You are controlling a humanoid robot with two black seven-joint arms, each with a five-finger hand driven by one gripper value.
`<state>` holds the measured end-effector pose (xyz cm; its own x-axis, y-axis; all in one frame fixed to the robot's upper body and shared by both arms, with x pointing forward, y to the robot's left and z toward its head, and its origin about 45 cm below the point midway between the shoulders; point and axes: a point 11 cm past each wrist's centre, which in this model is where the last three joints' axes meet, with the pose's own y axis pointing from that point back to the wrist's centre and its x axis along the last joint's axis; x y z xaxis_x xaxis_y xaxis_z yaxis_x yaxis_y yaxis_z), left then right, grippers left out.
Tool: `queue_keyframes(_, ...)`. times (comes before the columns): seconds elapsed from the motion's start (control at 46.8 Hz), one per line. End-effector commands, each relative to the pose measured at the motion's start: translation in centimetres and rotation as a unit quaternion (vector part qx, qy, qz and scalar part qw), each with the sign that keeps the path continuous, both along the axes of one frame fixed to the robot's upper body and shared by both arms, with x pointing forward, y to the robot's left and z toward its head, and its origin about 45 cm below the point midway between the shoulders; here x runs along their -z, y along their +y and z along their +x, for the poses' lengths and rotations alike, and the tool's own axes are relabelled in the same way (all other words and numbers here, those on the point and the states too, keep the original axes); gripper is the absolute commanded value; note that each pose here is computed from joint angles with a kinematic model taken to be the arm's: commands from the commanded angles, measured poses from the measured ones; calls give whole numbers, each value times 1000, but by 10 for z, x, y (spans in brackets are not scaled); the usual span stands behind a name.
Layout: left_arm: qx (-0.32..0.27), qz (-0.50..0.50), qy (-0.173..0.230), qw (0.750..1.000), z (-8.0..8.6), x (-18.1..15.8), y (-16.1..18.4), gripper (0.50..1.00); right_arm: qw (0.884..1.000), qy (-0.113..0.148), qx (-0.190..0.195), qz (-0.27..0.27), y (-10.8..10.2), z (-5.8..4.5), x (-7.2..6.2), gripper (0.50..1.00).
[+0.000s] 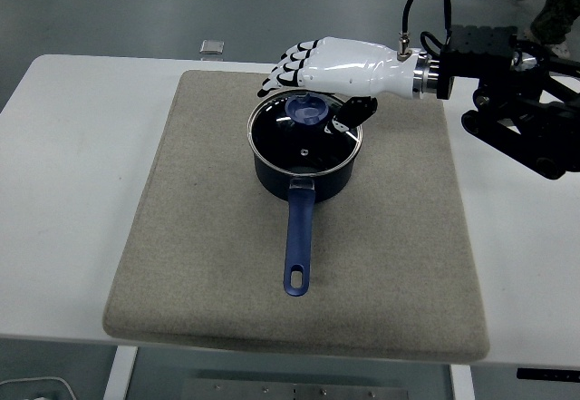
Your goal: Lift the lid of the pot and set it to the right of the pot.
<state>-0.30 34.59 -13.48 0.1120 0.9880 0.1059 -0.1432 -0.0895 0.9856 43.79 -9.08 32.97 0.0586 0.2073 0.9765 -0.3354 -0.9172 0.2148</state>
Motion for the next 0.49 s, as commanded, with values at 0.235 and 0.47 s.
queue_keyframes(0.235,0,0,0,1000,0,0,0,1000,1000,-23,3,-19,-7,4,6,893)
queue_keyframes(0.47,0,0,0,1000,0,0,0,1000,999,-39,7,-35,-14,9,10,893)
